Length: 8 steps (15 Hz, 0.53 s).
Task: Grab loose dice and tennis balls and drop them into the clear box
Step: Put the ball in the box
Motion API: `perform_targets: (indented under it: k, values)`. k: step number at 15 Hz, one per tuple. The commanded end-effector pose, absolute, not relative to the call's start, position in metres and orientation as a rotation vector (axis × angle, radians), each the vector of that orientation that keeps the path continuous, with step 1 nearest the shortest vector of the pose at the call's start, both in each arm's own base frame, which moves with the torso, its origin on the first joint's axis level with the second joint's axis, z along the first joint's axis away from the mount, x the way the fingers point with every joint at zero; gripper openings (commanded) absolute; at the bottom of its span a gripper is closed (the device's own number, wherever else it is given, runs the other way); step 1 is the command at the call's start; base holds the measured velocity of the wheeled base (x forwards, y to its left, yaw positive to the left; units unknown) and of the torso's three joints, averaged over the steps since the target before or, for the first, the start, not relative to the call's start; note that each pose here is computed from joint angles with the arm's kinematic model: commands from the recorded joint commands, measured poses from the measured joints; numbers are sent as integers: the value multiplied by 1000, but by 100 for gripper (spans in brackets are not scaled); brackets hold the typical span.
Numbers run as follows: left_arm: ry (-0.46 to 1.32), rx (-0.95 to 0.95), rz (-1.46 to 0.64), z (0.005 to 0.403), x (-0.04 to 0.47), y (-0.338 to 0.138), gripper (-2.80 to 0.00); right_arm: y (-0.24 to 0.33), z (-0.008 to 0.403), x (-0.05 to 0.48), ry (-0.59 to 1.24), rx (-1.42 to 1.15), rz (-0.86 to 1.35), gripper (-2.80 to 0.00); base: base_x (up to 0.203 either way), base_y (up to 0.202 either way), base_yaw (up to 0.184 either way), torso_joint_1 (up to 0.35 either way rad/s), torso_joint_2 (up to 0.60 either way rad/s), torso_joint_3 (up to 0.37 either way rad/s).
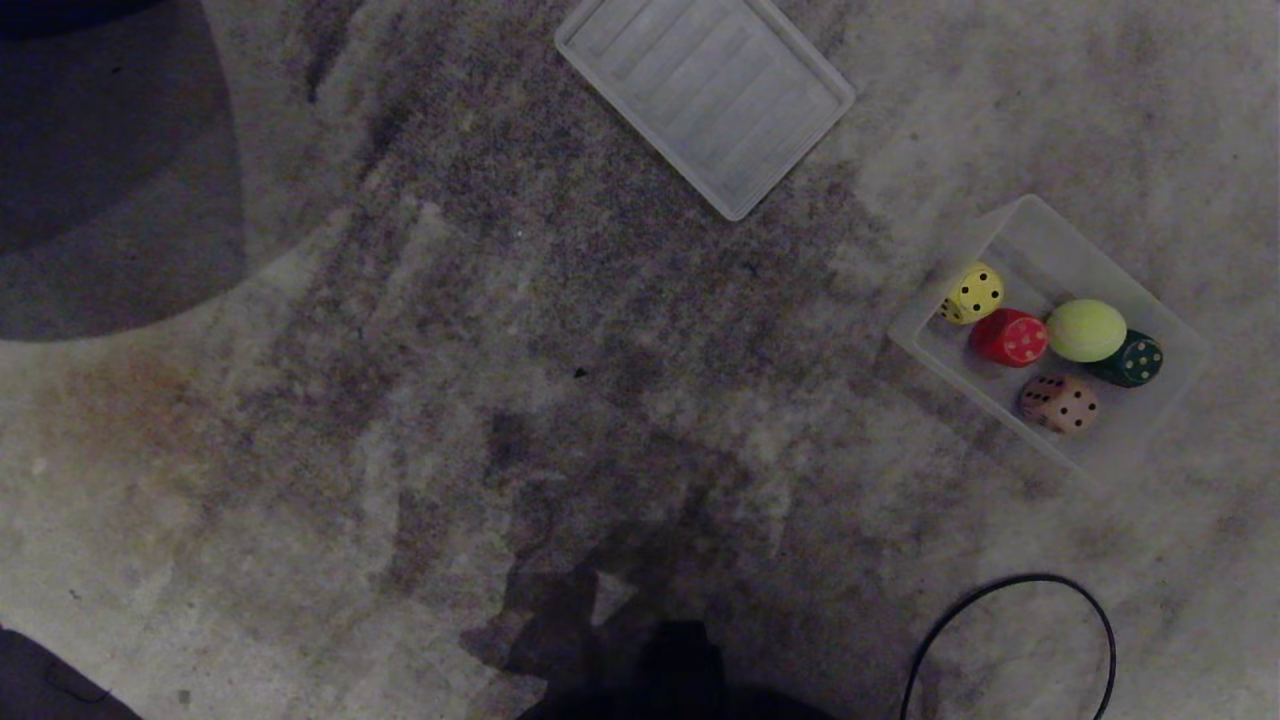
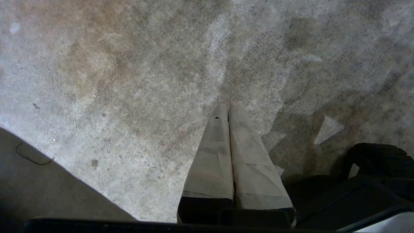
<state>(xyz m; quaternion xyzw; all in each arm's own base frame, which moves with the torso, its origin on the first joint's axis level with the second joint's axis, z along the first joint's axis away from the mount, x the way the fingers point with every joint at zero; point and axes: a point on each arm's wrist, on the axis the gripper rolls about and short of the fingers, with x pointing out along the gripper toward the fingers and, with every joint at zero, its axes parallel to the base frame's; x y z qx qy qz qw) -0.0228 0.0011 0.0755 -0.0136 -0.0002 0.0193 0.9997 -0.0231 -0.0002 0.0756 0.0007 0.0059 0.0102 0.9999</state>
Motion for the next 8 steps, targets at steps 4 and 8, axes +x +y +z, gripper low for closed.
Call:
perform_targets:
  k: [4,8]
  values:
    - [2,-29,40,75,-23,1,-280,0,92,-26,9,6,12,-280,0,0,0,0,0,0]
    - [2,-29,40,75,-23,1,-280,0,149,8,198,87,-15,-280,0,0,0,0,0,0]
